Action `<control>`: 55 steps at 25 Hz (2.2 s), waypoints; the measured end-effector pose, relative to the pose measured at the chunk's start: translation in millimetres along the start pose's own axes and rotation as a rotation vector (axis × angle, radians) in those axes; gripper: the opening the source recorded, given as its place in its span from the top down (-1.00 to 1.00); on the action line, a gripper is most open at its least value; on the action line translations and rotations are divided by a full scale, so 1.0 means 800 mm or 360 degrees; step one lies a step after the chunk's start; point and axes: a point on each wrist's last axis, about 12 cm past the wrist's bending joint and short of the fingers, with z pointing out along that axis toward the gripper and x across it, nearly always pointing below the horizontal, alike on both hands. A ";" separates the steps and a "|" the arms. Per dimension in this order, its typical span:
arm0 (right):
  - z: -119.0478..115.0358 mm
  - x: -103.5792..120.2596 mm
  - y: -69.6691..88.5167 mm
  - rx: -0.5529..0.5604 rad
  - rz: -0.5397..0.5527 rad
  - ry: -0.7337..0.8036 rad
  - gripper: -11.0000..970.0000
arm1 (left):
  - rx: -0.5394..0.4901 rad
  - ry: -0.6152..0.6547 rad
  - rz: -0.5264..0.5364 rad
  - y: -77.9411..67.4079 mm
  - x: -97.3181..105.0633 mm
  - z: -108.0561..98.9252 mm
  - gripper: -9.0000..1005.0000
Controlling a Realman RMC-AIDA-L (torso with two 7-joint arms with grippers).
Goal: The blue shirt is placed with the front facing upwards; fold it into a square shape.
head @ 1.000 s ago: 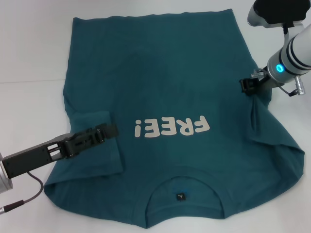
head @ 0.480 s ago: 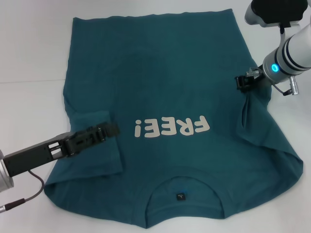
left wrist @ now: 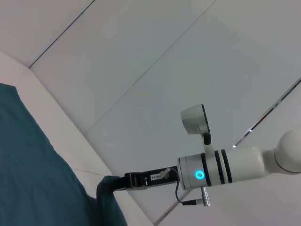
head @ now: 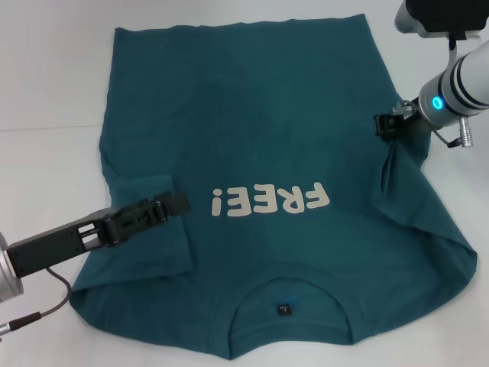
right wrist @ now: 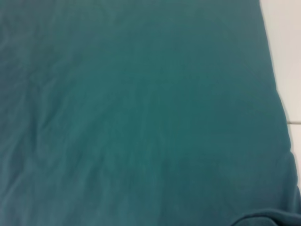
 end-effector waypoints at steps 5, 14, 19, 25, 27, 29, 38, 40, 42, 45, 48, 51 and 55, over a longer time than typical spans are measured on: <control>0.001 0.000 0.006 -0.0008 -0.0031 -0.0005 0.80 | -0.0003 -0.0002 0.0001 0.000 0.000 0.000 -0.38; 0.003 0.003 0.024 -0.0002 -0.0209 0.0023 0.37 | -0.0007 -0.0002 0.0001 0.001 0.000 0.000 -0.38; -0.005 -0.002 0.023 -0.0036 -0.0240 0.0043 0.18 | -0.0008 -0.0004 0.0002 0.001 -0.001 0.000 -0.38; -0.016 -0.001 0.001 -0.0194 -0.0130 0.0049 -0.31 | -0.0009 -0.0008 -0.0014 0.001 -0.002 0.000 -0.38; -0.018 0.003 -0.009 -0.0219 -0.0095 0.0061 -0.50 | -0.0012 -0.0008 -0.0022 0.001 -0.003 0.000 -0.38; -0.017 0.009 -0.017 -0.0212 -0.0083 0.0082 -0.68 | -0.0015 -0.0009 -0.0024 0.001 -0.003 0.000 -0.38; -0.040 0.037 -0.036 -0.0748 0.0117 0.0036 -0.92 | -0.0019 -0.0010 -0.0051 0.001 -0.005 -0.002 -0.38; -0.053 0.046 -0.043 -0.0947 0.0173 -0.0016 -0.92 | -0.0023 -0.0009 -0.0072 0.001 -0.007 -0.005 -0.38; -0.067 0.055 -0.050 -0.1147 0.0214 -0.0067 -0.92 | -0.0038 -0.0010 -0.0121 0.000 -0.012 -0.009 -0.38; -0.086 0.070 -0.065 -0.1388 0.0287 -0.0141 -0.92 | -0.0052 -0.0001 -0.0214 -0.003 -0.020 -0.017 -0.38; -0.101 0.079 -0.074 -0.1541 0.0335 -0.0177 -0.92 | -0.0017 0.0037 -0.0341 -0.009 -0.028 -0.029 -0.38; -0.109 0.081 -0.080 -0.1604 0.0354 -0.0176 -0.92 | 0.0009 0.0054 -0.0509 -0.013 -0.035 -0.044 -0.38; -0.112 0.076 -0.081 -0.1597 0.0349 -0.0154 -0.92 | -0.0048 0.0043 -0.0692 -0.012 -0.036 -0.070 -0.38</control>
